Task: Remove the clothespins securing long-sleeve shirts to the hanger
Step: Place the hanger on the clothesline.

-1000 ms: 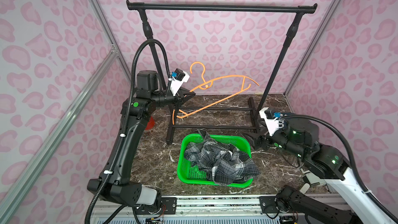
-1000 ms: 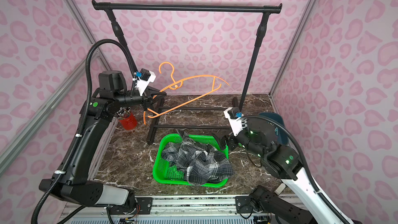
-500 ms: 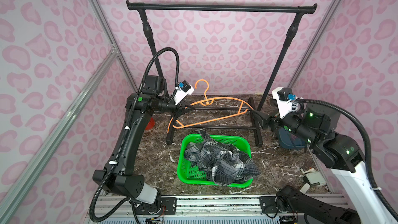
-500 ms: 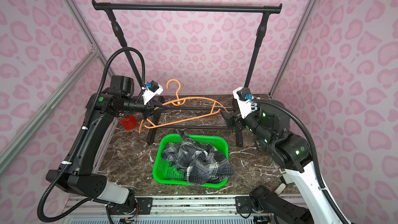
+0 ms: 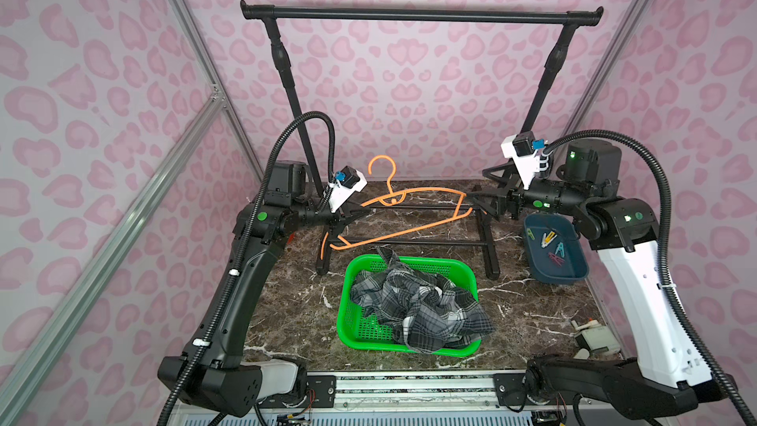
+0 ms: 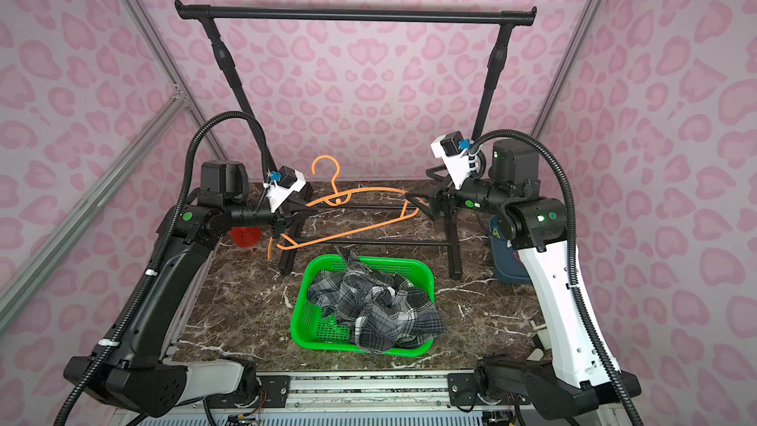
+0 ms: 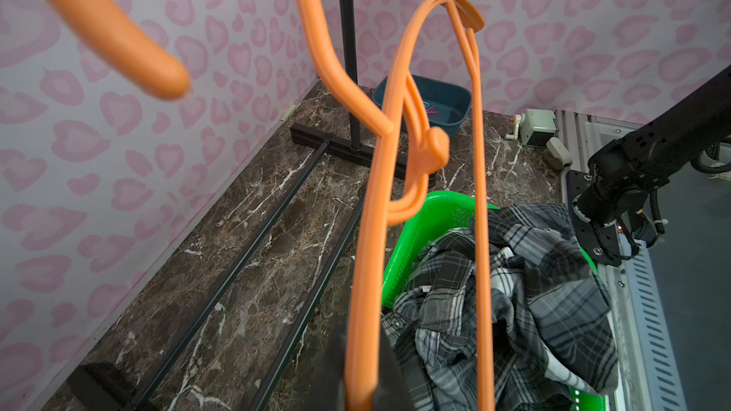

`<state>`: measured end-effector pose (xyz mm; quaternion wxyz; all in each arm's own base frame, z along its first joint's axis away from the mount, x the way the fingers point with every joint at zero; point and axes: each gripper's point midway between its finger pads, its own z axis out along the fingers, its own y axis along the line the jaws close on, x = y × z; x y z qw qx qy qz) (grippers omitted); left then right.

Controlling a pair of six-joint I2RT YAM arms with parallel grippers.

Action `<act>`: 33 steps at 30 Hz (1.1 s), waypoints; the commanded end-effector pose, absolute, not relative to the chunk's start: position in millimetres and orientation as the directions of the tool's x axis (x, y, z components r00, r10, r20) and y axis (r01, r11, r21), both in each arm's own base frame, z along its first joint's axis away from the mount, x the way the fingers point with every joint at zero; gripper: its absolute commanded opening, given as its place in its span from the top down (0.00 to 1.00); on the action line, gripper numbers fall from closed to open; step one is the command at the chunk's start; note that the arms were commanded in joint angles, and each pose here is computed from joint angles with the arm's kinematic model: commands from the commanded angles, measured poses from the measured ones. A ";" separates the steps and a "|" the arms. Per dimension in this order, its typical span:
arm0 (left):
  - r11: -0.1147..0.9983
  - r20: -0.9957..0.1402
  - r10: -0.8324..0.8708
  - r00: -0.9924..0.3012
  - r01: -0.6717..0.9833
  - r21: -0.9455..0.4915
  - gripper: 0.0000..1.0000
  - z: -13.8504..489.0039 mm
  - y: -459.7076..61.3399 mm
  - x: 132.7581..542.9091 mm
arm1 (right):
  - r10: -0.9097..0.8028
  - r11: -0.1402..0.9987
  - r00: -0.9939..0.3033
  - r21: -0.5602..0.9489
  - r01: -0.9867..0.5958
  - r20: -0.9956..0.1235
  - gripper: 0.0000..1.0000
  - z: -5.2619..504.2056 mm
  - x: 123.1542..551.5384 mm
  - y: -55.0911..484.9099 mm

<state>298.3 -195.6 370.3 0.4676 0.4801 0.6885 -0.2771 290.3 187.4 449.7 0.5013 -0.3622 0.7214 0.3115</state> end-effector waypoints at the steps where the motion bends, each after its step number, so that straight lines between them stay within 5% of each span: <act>1: 0.370 -0.928 0.371 -0.039 0.923 0.109 0.97 383.0 -199.4 300.0 | -0.221 0.455 -0.240 0.117 -0.883 -0.945 0.14 442.5 282.0 198.1; 12: 0.358 -0.938 0.345 -0.010 0.926 0.122 0.96 387.6 -202.7 298.7 | -0.309 0.400 -0.301 0.164 -0.902 -0.902 0.20 404.7 298.7 229.8; 19: 0.358 -0.938 0.346 -0.010 0.926 0.122 0.96 387.5 -203.3 300.1 | -0.309 0.383 -0.303 0.173 -0.907 -0.901 0.59 402.2 296.4 235.7; 23: 0.361 -0.938 0.347 -0.011 0.924 0.123 0.97 387.5 -203.0 300.5 | -0.310 0.378 -0.312 0.185 -0.907 -0.898 0.96 399.5 295.5 236.6; 30: 0.394 -0.938 0.348 -0.002 0.907 0.144 0.96 390.6 -199.7 304.6 | -0.291 0.358 -0.327 0.215 -0.909 -0.899 1.00 400.9 292.0 238.9; 31: 0.403 -0.937 0.350 0.001 0.903 0.151 0.95 391.7 -198.8 305.4 | -0.282 0.362 -0.337 0.226 -0.905 -0.898 1.00 402.2 292.4 238.0; 33: 0.435 -0.935 0.355 0.007 0.884 0.172 0.66 396.4 -194.8 309.2 | -0.261 0.379 -0.353 0.241 -0.894 -0.899 1.00 405.6 295.2 234.4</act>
